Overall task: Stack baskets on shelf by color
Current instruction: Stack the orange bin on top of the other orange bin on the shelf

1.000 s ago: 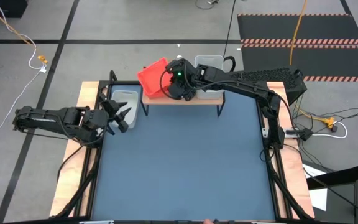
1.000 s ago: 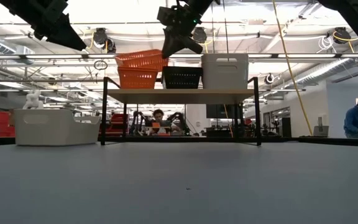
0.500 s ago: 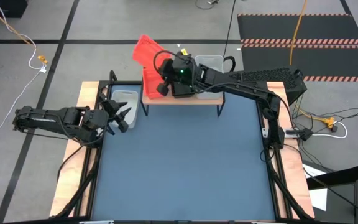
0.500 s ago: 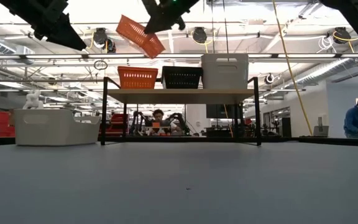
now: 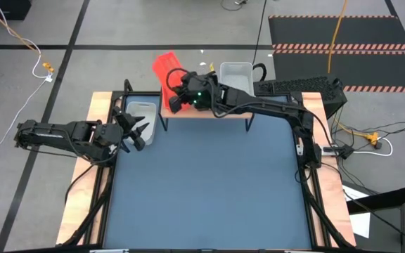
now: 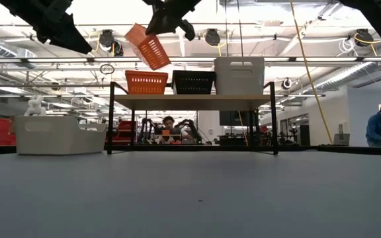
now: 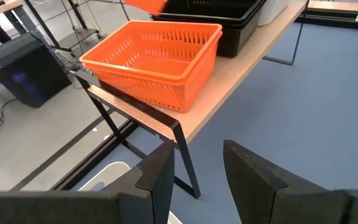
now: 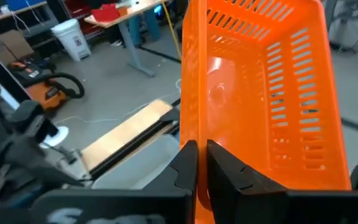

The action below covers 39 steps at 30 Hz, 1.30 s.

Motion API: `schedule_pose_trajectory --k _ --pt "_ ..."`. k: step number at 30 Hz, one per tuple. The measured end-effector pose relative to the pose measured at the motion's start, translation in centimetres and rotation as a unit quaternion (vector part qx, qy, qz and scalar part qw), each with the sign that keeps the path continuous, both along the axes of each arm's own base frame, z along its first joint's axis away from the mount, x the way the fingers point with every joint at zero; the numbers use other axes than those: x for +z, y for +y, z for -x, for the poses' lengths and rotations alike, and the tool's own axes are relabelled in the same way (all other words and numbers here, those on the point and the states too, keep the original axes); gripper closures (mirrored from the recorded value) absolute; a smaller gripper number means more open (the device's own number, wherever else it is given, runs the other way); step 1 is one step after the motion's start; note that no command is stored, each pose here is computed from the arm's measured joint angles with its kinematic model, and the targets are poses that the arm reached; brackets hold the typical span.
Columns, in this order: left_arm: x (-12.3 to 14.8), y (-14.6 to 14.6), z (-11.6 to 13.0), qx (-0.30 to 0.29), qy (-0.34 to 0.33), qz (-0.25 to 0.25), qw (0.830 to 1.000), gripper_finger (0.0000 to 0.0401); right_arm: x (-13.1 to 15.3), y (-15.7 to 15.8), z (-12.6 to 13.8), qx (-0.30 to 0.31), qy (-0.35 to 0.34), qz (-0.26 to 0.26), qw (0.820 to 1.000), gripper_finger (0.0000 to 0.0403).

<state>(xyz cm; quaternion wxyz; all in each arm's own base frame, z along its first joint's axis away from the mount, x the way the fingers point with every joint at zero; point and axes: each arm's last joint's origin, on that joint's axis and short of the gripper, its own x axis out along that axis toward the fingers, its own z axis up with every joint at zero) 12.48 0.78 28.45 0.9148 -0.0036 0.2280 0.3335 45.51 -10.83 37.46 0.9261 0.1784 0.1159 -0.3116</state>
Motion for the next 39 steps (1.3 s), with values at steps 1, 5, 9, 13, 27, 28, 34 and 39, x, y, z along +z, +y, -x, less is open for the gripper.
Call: schedule_pose_trajectory --k 1,5,9,13,27,28,34,39 --pt "0.0 0.0 0.0 0.0 0.0 0.0 1.0 0.0261 -0.1 0.2 0.0 -0.001 0.003 -0.008 1.0 0.0388" --pt "0.0 0.0 0.0 0.001 -0.002 0.002 1.0 0.0261 -0.6 0.7 0.1 -0.013 0.014 -0.028 0.999 0.0391" --pt "0.0 -0.1 0.0 -0.005 -0.007 0.015 1.0 0.0261 -0.7 1.5 0.0 -0.018 0.013 -0.042 0.999 0.0397" --pt "-0.1 -0.2 -0.1 -0.024 -0.005 0.028 0.999 0.0261 -0.9 1.7 0.1 -0.026 0.019 -0.049 0.998 0.0393" --pt "-0.1 -0.3 -0.1 -0.047 -0.003 0.042 0.998 0.0261 -1.1 1.0 0.3 -0.041 0.008 -0.09 0.995 0.0366" --pt "-0.1 -0.3 -0.1 -0.048 -0.003 0.042 0.998 0.0261 -0.9 1.0 0.2 -0.032 0.001 -0.087 0.996 0.0359" --pt "-0.1 -0.3 -0.1 -0.047 -0.003 0.041 0.998 0.0261 -0.3 1.0 -0.1 -0.006 -0.018 -0.055 0.998 0.0298" --pt "-0.1 -0.3 -0.1 -0.048 -0.002 0.041 0.998 0.0261 0.1 1.2 -0.4 0.111 0.05 0.083 0.989 0.0251"
